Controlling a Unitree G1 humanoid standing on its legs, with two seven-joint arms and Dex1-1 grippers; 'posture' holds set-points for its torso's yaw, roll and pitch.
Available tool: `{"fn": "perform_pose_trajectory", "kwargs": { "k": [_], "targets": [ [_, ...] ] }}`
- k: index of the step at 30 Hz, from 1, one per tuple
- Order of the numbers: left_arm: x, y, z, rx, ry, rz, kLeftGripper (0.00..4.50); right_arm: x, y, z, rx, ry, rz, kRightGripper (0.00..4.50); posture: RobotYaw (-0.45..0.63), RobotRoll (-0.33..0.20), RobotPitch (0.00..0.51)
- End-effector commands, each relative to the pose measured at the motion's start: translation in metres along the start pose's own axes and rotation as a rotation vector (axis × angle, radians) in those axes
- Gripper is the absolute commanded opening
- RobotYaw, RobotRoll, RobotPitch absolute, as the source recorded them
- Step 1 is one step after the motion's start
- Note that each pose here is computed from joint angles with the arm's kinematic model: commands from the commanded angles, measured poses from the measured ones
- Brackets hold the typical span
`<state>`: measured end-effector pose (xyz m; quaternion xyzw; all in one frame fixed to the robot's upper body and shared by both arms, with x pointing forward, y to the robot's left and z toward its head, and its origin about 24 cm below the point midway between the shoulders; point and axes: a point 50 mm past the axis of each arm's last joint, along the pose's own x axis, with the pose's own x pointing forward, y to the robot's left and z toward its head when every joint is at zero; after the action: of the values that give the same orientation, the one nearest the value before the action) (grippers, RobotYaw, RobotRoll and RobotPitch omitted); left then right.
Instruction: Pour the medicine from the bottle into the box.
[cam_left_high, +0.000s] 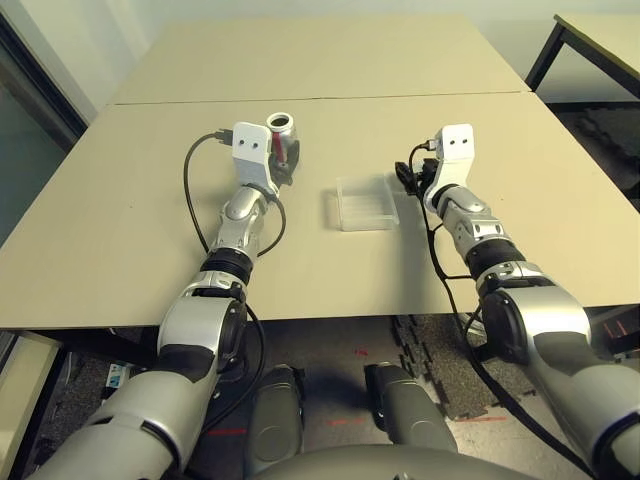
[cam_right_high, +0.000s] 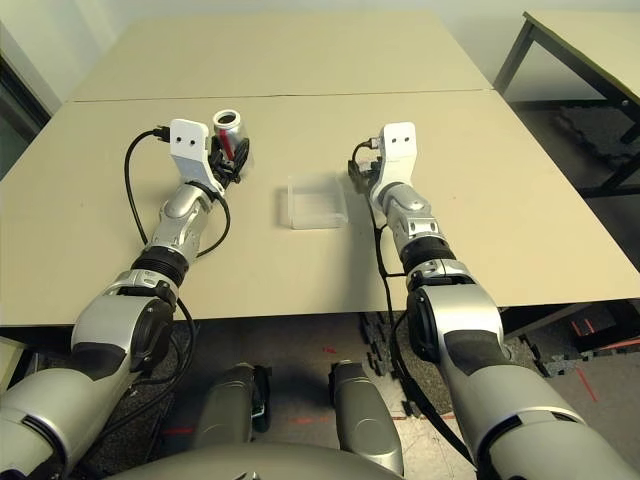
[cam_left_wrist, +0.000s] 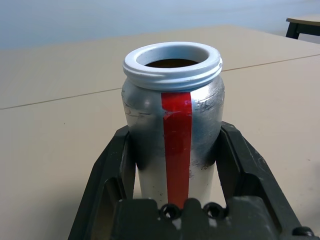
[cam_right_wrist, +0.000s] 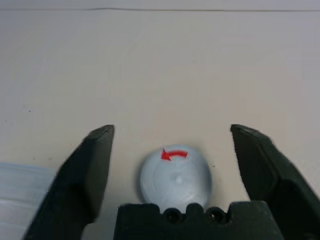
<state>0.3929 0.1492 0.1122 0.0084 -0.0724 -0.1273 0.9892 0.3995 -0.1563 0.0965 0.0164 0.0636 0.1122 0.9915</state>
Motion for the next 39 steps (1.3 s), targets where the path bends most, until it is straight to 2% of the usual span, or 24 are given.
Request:
{"fn": "perform_pose_trajectory", "kwargs": {
  "k": [1, 11, 15, 18, 24, 29, 34, 39],
  "targets": [
    [-0.001, 0.003, -0.004, 0.01, 0.022, 0.013, 2.47, 0.002, -0.002, 0.013, -0.012, -0.039, 0.0, 4.5, -0.12, 0.0, 0.057],
    [0.002, 0.006, 0.0, 0.009, 0.028, 0.026, 2.47, -0.004, -0.013, 0.047, -0.024, -0.139, 0.049, 4.5, -0.14, 0.0, 0.085],
    [0.004, 0.009, 0.005, 0.016, 0.025, 0.026, 2.47, -0.022, -0.023, 0.059, -0.08, -0.14, 0.133, 4.5, -0.15, 0.0, 0.091],
    [0.006, 0.013, 0.01, 0.022, 0.024, 0.022, 2.47, -0.049, -0.029, 0.064, -0.156, -0.089, 0.235, 4.5, -0.15, 0.0, 0.097],
    [0.01, 0.017, 0.017, 0.041, 0.034, -0.013, 2.47, -0.1, -0.032, 0.066, -0.224, 0.066, 0.383, 4.5, -0.18, 0.0, 0.106],
    [0.011, 0.019, 0.018, 0.066, 0.064, -0.048, 2.47, -0.127, -0.024, 0.057, -0.22, 0.195, 0.494, 4.5, -0.2, 0.0, 0.107],
    [0.011, 0.022, 0.018, 0.087, 0.093, -0.041, 2.47, -0.134, -0.01, 0.048, -0.19, 0.238, 0.56, 4.5, -0.21, 0.0, 0.107],
    [0.011, 0.025, 0.015, 0.11, 0.13, -0.031, 2.47, -0.127, -0.001, 0.037, -0.187, 0.253, 0.574, 4.5, -0.21, 0.0, 0.108]
  ]
}}
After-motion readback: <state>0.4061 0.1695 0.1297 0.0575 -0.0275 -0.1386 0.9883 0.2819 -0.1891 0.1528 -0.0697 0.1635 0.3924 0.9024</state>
